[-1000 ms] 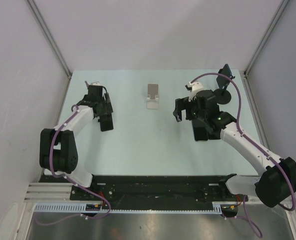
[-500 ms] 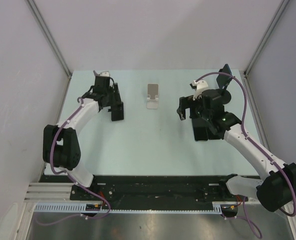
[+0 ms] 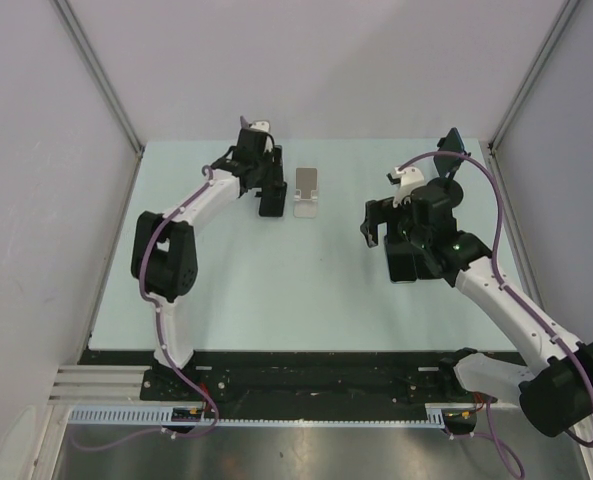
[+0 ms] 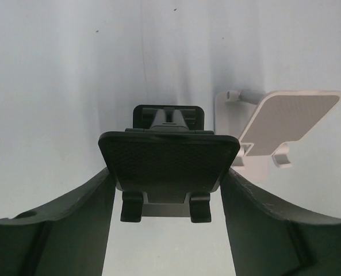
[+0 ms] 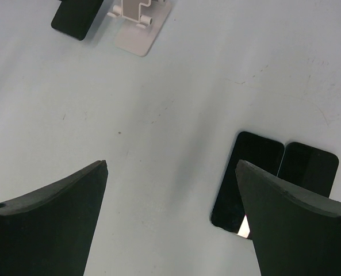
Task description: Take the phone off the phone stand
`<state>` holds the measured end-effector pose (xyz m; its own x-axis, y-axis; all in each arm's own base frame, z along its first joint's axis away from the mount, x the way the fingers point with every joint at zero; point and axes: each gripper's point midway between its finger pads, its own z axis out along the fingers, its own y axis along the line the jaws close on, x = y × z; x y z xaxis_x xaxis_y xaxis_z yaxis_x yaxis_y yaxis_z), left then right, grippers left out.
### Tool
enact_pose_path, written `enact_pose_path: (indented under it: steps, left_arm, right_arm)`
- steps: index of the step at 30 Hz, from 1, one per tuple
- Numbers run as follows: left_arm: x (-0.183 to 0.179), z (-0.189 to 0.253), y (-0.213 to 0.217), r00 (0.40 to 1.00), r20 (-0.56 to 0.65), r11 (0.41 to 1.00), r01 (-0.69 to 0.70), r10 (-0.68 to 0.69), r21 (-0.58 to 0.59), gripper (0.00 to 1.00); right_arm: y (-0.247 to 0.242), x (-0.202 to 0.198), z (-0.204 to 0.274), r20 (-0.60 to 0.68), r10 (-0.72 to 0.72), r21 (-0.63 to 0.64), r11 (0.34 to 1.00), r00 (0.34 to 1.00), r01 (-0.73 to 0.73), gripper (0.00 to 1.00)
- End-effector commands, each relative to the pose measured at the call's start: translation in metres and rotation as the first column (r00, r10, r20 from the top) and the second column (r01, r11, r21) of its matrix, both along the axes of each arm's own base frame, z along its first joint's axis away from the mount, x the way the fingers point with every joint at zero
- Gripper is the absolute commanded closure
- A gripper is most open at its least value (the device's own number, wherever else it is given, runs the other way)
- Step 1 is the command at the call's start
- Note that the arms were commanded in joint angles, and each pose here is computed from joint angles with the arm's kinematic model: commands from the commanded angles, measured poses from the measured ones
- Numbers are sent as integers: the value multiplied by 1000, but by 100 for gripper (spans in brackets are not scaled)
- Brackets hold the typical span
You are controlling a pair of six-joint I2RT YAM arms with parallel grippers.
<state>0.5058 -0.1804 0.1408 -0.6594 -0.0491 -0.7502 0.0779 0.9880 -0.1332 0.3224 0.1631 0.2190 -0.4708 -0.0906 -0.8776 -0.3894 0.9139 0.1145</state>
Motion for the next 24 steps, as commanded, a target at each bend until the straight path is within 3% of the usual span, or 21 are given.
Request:
enact_pose_path:
  steps: [1, 20, 24]
  left_arm:
    - [28, 38, -15, 991, 123, 999, 43, -44, 14, 67]
    - [37, -9, -42, 994, 53, 995, 99, -99, 8, 65]
    - [35, -13, -41, 995, 43, 996, 92, -92, 5, 53]
  right_arm:
    - [-12, -1, 12, 43, -39, -15, 999, 998, 40, 0]
    - [-21, 6, 9, 32, -74, -10, 997, 997, 74, 0]
    - [-20, 10, 11, 40, -72, 7, 997, 997, 72, 0]
